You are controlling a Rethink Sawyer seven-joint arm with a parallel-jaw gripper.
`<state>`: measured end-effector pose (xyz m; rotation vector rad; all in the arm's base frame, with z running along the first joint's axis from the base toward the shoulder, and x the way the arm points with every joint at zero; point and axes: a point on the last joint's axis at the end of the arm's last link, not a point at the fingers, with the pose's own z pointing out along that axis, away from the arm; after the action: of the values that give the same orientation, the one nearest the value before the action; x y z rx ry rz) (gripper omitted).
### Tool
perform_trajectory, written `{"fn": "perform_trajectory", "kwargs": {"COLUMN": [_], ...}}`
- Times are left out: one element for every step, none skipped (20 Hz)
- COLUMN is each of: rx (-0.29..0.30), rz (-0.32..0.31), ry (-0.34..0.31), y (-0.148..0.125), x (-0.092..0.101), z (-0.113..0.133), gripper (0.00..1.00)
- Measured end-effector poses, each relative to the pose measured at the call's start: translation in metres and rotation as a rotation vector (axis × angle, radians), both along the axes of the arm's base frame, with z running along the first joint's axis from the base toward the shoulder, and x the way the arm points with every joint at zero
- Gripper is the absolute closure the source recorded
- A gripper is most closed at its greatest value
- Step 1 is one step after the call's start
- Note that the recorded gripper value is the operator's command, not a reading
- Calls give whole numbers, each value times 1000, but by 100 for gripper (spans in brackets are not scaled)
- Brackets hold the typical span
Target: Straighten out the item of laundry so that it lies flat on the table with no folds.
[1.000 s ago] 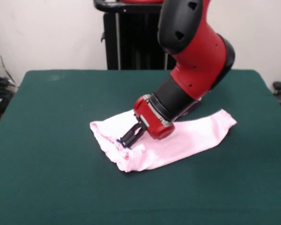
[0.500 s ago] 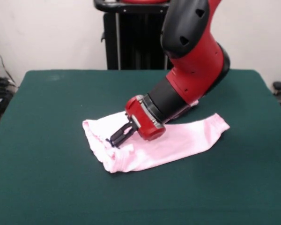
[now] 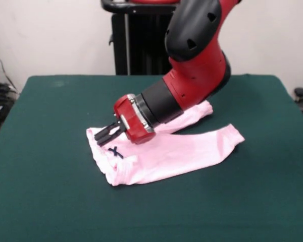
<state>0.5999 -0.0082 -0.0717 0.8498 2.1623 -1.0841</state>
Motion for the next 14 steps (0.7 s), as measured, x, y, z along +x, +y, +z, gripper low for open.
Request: {"fn": "perform_trajectory", "kwargs": {"rx": [-15, -27, -35, -38, -42, -43, -42, -38, -31, -24, -13, 0, 36, 54], "rz": [3, 6, 8, 8, 9, 8, 8, 4, -1, -5, -12, -21, -47, -59], "ry": [4, 8, 10, 10, 11, 9, 8, 2, -3, -7, -14, -22, -44, -55], "y": [-4, -7, -8, -9, -10, -10, -10, -9, -8, -8, -6, -5, -3, -2], "x": [-1, -2, -2, -2, -2, -2, -2, -1, 0, 1, 2, 4, 7, 9], "z": [1, 1, 1, 2, 2, 3, 3, 5, 7, 8, 11, 13, 22, 26], "gripper": [100, 100, 100, 100, 100, 100, 100, 100, 100, 100, 100, 100, 100, 100]}}
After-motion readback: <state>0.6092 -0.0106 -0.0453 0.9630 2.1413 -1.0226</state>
